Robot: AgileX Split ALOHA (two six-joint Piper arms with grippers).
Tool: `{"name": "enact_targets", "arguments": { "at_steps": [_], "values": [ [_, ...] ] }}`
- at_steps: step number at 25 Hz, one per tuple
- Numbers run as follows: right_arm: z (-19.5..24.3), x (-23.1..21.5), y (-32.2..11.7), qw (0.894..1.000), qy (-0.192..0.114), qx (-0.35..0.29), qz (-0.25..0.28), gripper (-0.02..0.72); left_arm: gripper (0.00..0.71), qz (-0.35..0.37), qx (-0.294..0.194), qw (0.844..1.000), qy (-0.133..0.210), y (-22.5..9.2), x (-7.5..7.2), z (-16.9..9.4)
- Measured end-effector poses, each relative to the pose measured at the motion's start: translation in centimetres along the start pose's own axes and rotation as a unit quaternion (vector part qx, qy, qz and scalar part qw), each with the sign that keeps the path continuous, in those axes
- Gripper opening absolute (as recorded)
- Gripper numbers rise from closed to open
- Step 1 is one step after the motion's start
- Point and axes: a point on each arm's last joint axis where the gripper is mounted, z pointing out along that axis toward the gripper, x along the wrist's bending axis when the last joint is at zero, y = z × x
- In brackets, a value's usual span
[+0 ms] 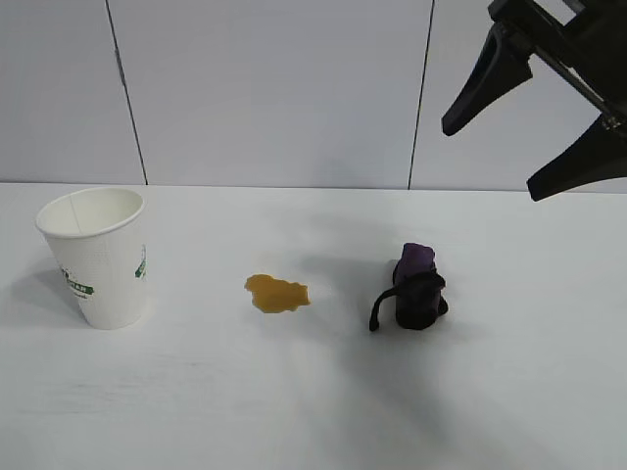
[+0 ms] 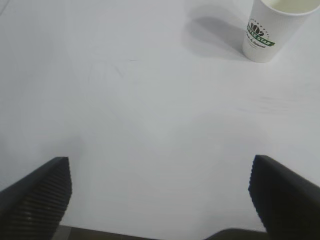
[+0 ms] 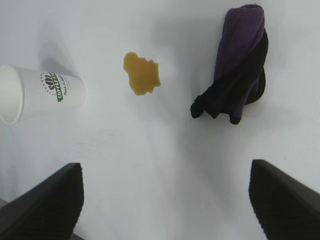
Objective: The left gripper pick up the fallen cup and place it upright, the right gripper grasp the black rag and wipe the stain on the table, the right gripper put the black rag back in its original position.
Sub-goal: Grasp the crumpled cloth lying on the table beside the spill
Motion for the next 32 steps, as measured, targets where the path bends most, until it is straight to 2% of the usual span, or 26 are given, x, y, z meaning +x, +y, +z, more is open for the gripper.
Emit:
{"name": "enact_targets", "arguments": {
  "at_steps": [4, 11, 16, 22, 27, 32],
  "values": [
    [0.0, 0.0, 0.0, 1.000, 0.000, 0.000, 0.000, 0.622, 0.694, 0.013, -0.001, 1.000, -0.012, 0.0, -0.1, 0.0],
    [0.0, -0.1, -0.1, 1.000, -0.007, 0.007, -0.013, 0.622, 0.694, 0.015, -0.001, 1.000, -0.013, 0.0, -0.1, 0.0],
    [0.1, -0.9, -0.1, 0.998, -0.049, 0.025, -0.043, 0.622, 0.694, 0.015, -0.001, 1.000, -0.013, 0.0, -0.1, 0.0],
    [1.5, -2.0, 2.2, 0.993, -0.098, 0.054, -0.034, 0.622, 0.694, 0.015, -0.001, 1.000, -0.013, 0.0, -0.1, 0.0],
    [4.2, -3.0, 4.0, 0.990, -0.113, 0.083, -0.015, 0.622, 0.694, 0.015, -0.001, 1.000, -0.013, 0.0, -0.1, 0.0],
    [9.0, -2.6, 3.7, 0.983, -0.128, 0.126, -0.032, 0.622, 0.694, 0.014, -0.001, 1.000, -0.013, 0.0, -0.1, 0.0]
  ]
}}
